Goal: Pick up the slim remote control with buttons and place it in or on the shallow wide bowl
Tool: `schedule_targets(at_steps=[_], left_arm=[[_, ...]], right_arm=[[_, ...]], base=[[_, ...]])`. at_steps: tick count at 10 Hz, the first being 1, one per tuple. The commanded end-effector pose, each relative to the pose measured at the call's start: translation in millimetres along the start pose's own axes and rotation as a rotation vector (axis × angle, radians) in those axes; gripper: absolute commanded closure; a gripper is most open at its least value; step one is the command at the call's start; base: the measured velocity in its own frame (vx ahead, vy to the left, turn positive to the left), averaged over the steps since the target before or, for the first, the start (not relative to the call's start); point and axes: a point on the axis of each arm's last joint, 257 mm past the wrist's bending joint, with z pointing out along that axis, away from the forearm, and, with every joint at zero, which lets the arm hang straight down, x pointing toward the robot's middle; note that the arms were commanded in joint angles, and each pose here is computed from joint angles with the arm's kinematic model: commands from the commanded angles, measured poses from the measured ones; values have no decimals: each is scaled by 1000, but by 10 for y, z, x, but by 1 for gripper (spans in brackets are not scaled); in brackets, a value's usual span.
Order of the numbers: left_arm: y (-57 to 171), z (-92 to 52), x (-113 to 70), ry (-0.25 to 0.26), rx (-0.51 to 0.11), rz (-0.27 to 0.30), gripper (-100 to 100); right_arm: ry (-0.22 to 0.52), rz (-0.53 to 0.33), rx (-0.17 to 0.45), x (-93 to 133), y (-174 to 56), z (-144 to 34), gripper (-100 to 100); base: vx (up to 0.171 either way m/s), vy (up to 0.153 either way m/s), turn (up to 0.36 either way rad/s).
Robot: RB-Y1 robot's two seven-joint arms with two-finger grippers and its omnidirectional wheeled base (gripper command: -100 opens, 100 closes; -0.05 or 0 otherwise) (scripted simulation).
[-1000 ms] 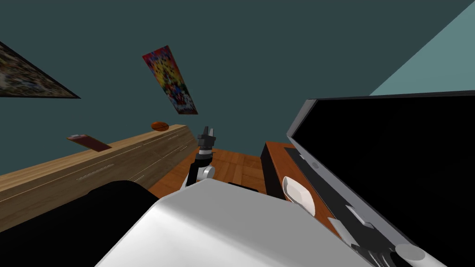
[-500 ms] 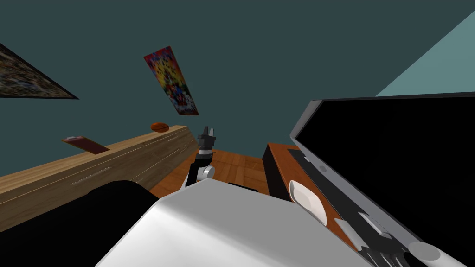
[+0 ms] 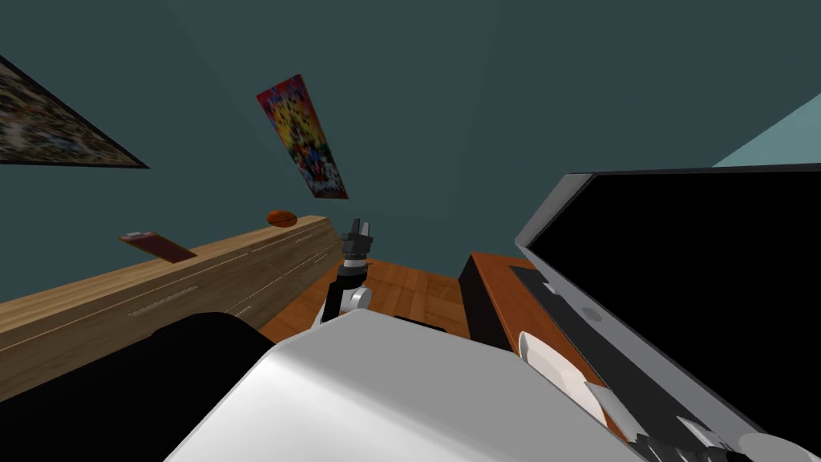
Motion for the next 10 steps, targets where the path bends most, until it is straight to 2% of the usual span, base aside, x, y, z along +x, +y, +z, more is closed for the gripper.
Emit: schedule_targets(at_steps=[1, 8, 9, 10], left_arm=[[0, 0, 0, 0, 0, 0, 0], [0, 0, 0, 0, 0, 0, 0], [0, 0, 0, 0, 0, 0, 0], [0, 0, 0, 0, 0, 0, 0]], right_arm=[[-3, 35, 21, -49, -68, 8, 100], [-12, 221, 126, -358, -490, 157, 100], [-10, 199, 116, -314, -437, 141, 100], [-10, 205, 119, -311, -449, 143, -100]], base=[[75, -8, 85], [96, -20, 122], [40, -15, 28], [9, -3, 0]])
